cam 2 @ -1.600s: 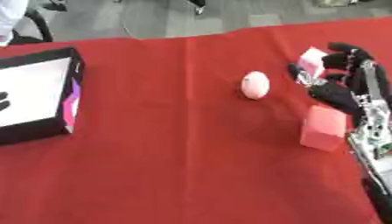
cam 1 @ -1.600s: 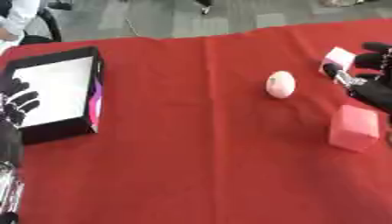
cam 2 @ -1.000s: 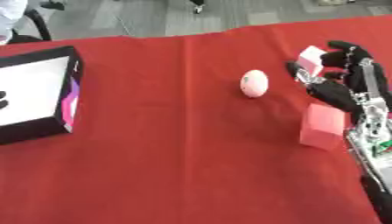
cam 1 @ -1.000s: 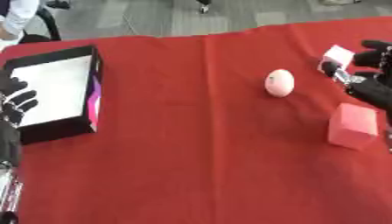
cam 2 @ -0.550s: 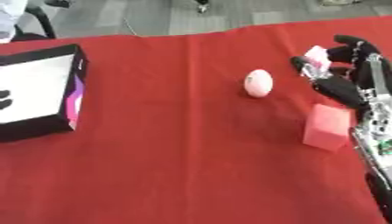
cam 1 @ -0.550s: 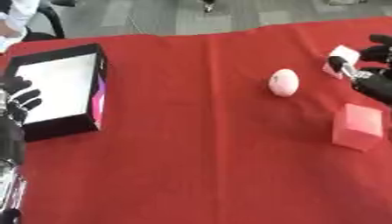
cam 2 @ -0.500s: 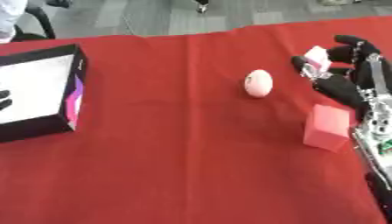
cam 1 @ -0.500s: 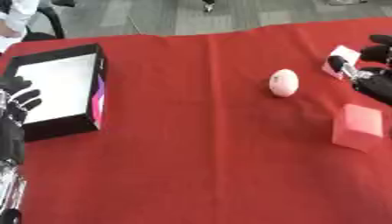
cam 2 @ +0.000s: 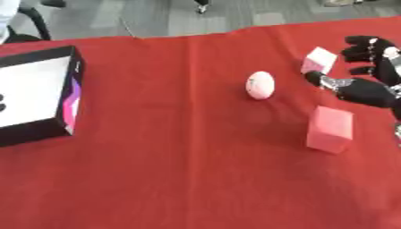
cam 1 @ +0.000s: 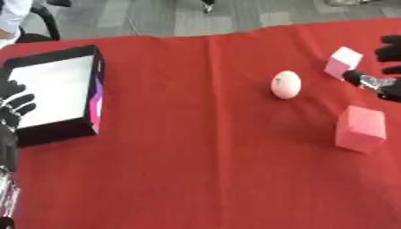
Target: Pick up the objects with one hand, pass them to the other hand, and then place them into the box on the other side of the table.
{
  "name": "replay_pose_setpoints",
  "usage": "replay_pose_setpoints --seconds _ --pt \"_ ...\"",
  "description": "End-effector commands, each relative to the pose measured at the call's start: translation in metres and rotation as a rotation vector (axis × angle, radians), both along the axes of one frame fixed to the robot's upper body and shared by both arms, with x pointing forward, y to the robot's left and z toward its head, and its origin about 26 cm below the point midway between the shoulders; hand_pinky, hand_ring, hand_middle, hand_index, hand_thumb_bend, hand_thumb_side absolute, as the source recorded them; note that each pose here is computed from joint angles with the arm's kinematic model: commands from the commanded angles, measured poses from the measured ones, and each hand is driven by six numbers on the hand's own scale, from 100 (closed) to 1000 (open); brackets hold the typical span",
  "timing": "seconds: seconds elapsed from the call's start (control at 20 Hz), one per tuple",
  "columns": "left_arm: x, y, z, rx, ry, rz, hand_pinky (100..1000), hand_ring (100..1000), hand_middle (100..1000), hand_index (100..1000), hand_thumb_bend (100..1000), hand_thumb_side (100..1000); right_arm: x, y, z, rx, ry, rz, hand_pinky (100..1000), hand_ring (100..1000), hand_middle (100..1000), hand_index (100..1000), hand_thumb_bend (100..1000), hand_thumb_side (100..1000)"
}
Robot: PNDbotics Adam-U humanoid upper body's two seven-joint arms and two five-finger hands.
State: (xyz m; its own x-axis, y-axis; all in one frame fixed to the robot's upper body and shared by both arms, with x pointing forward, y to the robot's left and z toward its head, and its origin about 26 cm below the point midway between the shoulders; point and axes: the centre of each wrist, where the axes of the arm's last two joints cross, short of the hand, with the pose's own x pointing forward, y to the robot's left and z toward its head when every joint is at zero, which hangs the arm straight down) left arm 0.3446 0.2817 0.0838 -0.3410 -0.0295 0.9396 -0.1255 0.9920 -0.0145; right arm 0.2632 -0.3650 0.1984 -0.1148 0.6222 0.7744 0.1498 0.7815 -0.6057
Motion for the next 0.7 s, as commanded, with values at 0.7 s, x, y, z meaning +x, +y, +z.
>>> replay_pose_setpoints --seconds 0.7 --pt "0.0 0.015 0.012 0.052 -0.026 0.026 780 731 720 788 213 802 -0.006 -0.016 0.048 -0.3 0.273 0.229 809 845 781 869 695 206"
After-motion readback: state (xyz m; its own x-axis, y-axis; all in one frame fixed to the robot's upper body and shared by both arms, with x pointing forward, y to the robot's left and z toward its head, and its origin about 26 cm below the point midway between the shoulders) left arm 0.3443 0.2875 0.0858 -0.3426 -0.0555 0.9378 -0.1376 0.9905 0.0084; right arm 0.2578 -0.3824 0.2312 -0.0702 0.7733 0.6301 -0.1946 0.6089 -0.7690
